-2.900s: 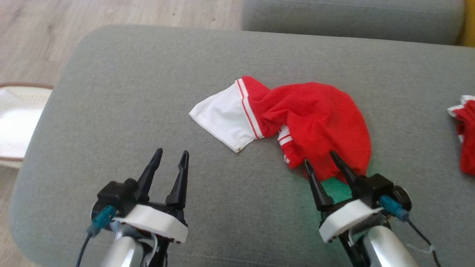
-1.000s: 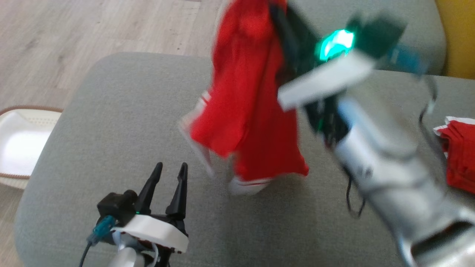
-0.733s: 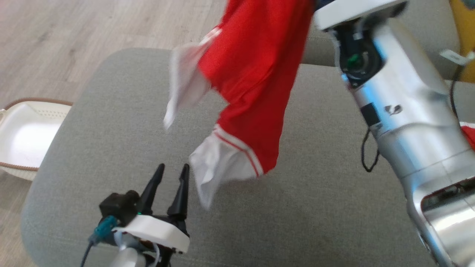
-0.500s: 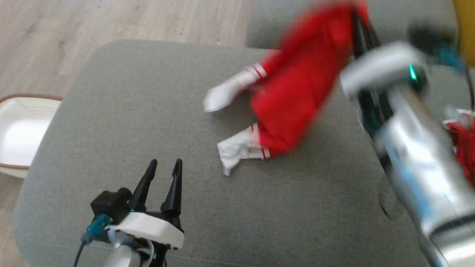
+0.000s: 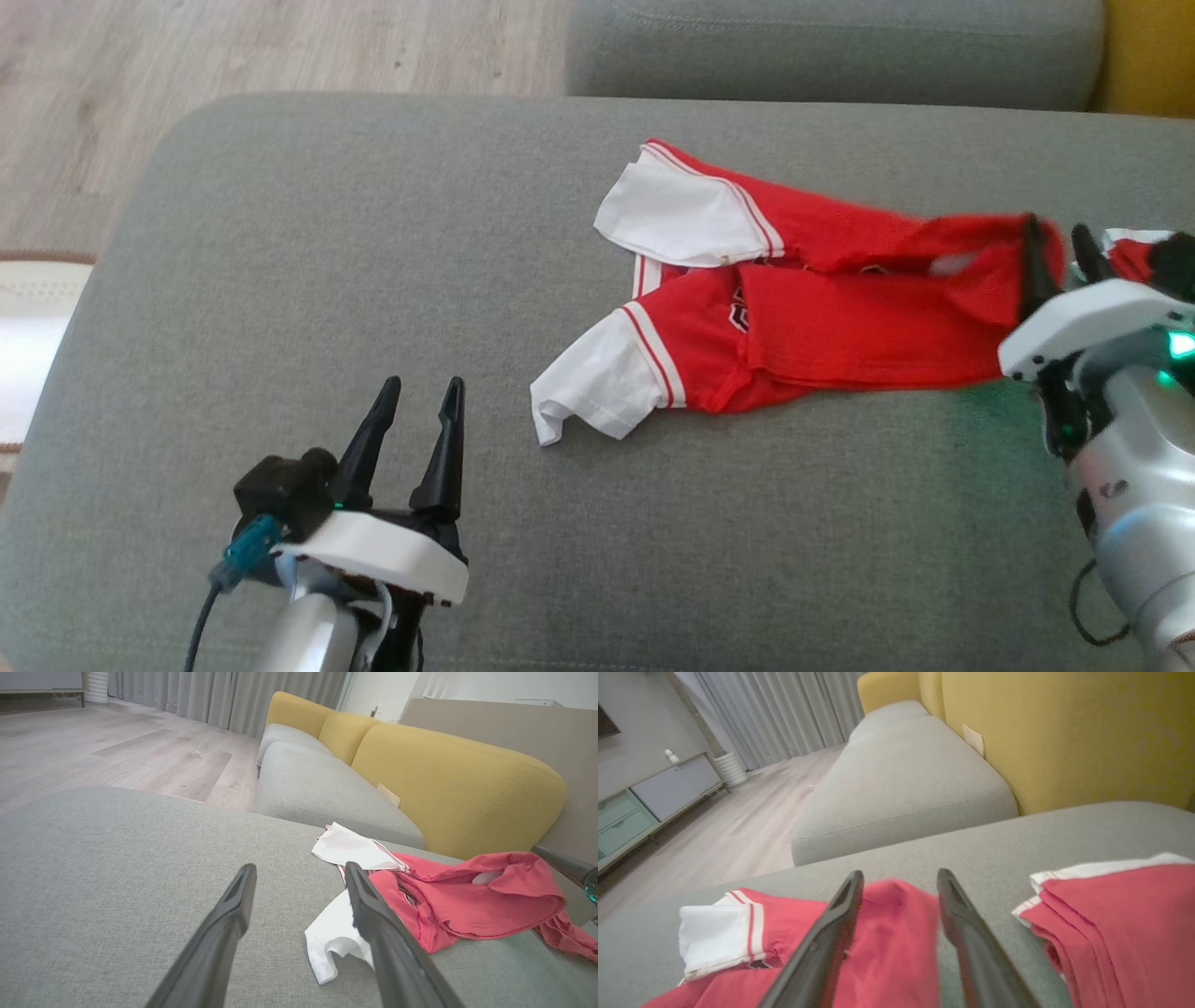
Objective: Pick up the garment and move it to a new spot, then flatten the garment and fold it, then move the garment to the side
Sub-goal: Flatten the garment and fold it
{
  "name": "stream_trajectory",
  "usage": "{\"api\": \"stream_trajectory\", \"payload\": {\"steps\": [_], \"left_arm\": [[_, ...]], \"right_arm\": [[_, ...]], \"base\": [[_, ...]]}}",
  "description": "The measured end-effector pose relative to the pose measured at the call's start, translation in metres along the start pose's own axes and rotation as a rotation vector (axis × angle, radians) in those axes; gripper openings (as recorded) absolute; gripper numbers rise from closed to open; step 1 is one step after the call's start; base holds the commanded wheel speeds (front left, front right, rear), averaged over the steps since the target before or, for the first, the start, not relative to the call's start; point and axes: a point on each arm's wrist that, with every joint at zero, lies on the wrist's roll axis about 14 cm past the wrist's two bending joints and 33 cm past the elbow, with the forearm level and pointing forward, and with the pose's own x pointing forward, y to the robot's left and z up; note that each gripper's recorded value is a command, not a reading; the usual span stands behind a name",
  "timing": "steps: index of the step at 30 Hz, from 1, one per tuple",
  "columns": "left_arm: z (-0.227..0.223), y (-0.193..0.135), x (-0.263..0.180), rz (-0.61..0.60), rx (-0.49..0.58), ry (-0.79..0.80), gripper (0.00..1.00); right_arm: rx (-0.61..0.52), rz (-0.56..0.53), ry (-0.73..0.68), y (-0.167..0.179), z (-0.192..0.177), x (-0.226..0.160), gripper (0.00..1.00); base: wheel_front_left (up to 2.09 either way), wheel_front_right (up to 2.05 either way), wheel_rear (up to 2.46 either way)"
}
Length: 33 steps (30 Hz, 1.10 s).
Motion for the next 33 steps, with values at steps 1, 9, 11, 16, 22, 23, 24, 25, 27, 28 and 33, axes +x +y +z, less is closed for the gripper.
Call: {"api": "stream_trajectory", "payload": {"steps": [1, 9, 11, 16, 22, 23, 24, 25, 27, 28, 33], "left_arm": [[0.000, -0.001, 0.000, -0.003, 0.000, 0.000, 1.00], [0.006, -0.009, 0.001, -0.030, 0.004, -0.019, 1.00], [0.009, -0.013, 0.001, -0.040, 0.005, -0.027, 1.00], [0.010, -0.023, 0.000, -0.072, 0.011, -0.034, 1.00], [0.010, -0.033, 0.004, -0.104, 0.011, -0.033, 1.00], [0.009, -0.035, 0.005, -0.108, 0.010, -0.031, 1.00], [0.009, -0.036, 0.006, -0.109, 0.010, -0.029, 1.00], [0.008, -0.037, 0.006, -0.113, 0.010, -0.027, 1.00], [0.005, -0.039, 0.006, -0.119, 0.009, -0.019, 1.00], [0.004, -0.039, 0.006, -0.120, 0.008, -0.014, 1.00], [0.000, -0.034, 0.007, -0.106, 0.007, -0.003, 1.00]], "right_arm": [[-0.015, 0.014, -0.016, 0.004, 0.005, 0.000, 1.00], [-0.054, 0.119, -0.209, 0.039, 0.050, -0.016, 1.00], [-0.044, 0.141, -0.270, 0.050, 0.060, -0.028, 1.00], [-0.001, 0.170, -0.400, 0.071, 0.065, -0.072, 1.00], [0.014, 0.151, -0.409, 0.063, 0.040, -0.117, 1.00], [0.017, 0.147, -0.403, 0.062, 0.036, -0.121, 1.00], [0.050, 0.138, -0.395, 0.060, 0.032, -0.124, 1.00], [0.063, 0.132, -0.386, 0.058, 0.027, -0.127, 1.00], [0.024, 0.136, -0.372, 0.060, 0.021, -0.132, 1.00], [0.027, 0.139, -0.362, 0.061, 0.017, -0.134, 1.00], [0.016, 0.147, -0.336, 0.064, 0.006, -0.140, 1.00]], "base": [[0.00, 0.00, 0.00], [0.00, 0.00, 0.00], [0.00, 0.00, 0.00], [0.00, 0.00, 0.00], [0.00, 0.00, 0.00], [0.00, 0.00, 0.00], [0.00, 0.00, 0.00], [0.00, 0.00, 0.00], [0.00, 0.00, 0.00], [0.00, 0.00, 0.00], [0.00, 0.00, 0.00]]}}
